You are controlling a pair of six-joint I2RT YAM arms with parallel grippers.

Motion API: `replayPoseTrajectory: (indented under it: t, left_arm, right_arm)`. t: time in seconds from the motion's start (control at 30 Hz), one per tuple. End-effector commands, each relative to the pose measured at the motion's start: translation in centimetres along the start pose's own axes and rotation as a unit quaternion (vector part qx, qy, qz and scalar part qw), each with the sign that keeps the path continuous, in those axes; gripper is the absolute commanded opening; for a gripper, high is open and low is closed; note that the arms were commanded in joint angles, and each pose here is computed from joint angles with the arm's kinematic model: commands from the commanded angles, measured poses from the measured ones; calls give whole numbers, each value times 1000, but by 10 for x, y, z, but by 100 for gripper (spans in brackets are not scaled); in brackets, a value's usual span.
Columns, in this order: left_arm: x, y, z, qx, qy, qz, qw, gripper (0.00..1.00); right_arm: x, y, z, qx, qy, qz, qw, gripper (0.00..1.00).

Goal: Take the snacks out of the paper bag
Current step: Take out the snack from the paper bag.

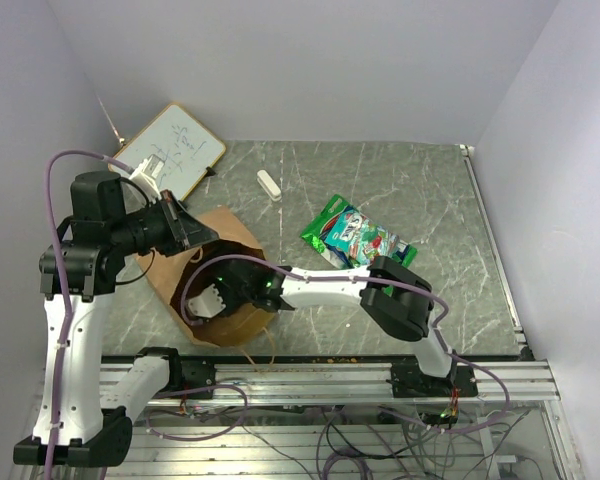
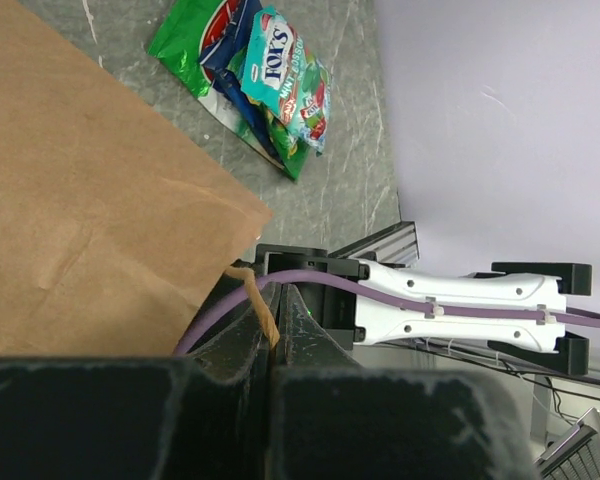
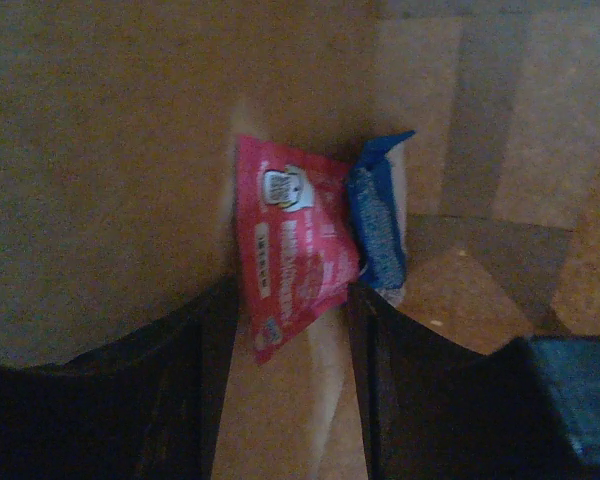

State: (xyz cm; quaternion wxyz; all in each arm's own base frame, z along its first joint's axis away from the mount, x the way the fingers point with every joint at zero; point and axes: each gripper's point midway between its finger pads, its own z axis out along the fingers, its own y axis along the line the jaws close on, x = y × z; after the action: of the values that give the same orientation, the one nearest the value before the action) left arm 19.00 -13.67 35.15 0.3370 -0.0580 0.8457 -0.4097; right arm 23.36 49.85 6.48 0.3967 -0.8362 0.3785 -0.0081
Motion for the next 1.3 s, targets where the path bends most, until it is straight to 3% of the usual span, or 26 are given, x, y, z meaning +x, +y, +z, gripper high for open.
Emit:
replayPoseTrajectory:
  t: [0.0, 0.3, 0.53, 0.63, 0.9, 1.27]
  left_arm:
    - [5, -5, -5, 13, 6, 15, 1000, 7]
    - [4, -4, -6, 4, 8, 20, 1000, 7]
    - [1, 1, -11, -18, -5, 23, 1000, 7]
    - [1, 4, -12, -27, -12, 22, 999, 7]
    - [-2, 8, -13, -41, -34, 17, 998, 7]
    - [-8, 11, -10, -45, -46, 12, 998, 7]
  right_arm:
    - [10, -22, 24, 45, 8, -12, 999, 47]
    - [20, -51, 53, 83, 32, -2, 996, 38]
    - [18, -71, 40, 116, 14, 16, 993, 9]
    - [14, -79, 30, 116, -10, 34, 993, 2]
    - [-9, -82, -4, 100, -82, 52, 990, 0]
    - [-49, -42, -60, 34, -198, 80, 976, 0]
